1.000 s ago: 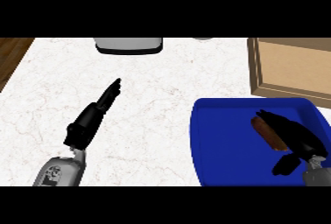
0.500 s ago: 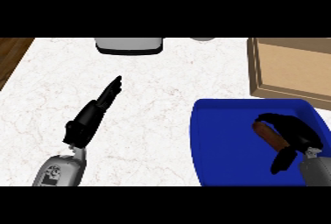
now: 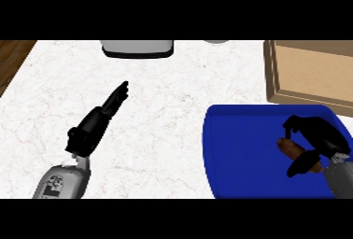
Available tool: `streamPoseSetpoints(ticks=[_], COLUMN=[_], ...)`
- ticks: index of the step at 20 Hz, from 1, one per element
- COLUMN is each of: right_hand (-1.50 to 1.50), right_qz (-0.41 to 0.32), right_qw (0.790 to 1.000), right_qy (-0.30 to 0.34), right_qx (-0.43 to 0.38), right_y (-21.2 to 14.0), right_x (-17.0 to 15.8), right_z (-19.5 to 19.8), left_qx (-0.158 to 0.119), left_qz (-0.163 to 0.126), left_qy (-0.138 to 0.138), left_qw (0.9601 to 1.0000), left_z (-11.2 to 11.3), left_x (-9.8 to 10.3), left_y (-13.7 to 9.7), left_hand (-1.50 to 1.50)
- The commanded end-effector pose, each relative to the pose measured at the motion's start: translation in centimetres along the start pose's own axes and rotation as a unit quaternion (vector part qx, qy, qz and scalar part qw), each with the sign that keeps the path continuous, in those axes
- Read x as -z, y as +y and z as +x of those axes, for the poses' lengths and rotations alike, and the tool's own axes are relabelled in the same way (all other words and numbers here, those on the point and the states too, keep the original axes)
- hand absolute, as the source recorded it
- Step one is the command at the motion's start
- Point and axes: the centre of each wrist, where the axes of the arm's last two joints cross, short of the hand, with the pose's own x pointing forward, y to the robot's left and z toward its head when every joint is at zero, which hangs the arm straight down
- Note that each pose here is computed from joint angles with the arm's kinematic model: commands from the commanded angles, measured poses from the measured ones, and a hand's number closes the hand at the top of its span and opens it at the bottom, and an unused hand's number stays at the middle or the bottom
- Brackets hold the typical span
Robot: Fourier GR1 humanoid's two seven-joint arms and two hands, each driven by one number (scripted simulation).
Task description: Pick the sweet potato from the tray and place it in the cardboard box
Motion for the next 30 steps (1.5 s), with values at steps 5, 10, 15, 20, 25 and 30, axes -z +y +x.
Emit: streamPoseSetpoints(ticks=[5, 10, 15, 20, 25, 30], right_hand=[1.5, 1.5, 1.5, 1.5, 1.5, 1.5], right_qz=[-0.124, -0.2, -0.228, -0.269, -0.33, -0.347], right_qw=[0.992, 0.979, 0.973, 0.961, 0.941, 0.932], right_qy=[0.012, 0.019, -0.014, -0.066, -0.025, 0.017], right_qx=[-0.012, -0.028, -0.014, 0.02, 0.064, 0.106], right_y=[-5.2, -5.5, -10.2, -15.0, -17.0, -18.9], right_x=[0.5, -1.5, -6.3, -11.2, -14.5, -13.9], right_z=[-1.5, 0.2, 1.5, 2.0, 1.5, 2.2], left_qx=[-0.001, -0.002, 0.002, -0.001, 0.002, -0.007], left_qz=[0.003, 0.0, 0.001, 0.019, 0.004, 0.005], left_qy=[-0.001, 0.006, 0.004, 0.007, 0.007, 0.002], left_qw=[1.0, 1.0, 1.0, 0.9998, 1.0, 1.0], left_z=[1.2, 0.2, 0.4, -0.4, -1.7, 0.4], left_x=[1.1, 0.1, -0.8, -0.3, -1.3, 0.8], left_y=[-0.2, 0.1, 0.3, -0.3, -0.1, -0.4], left_hand=[0.0, 0.0, 0.0, 0.0, 0.0, 0.0])
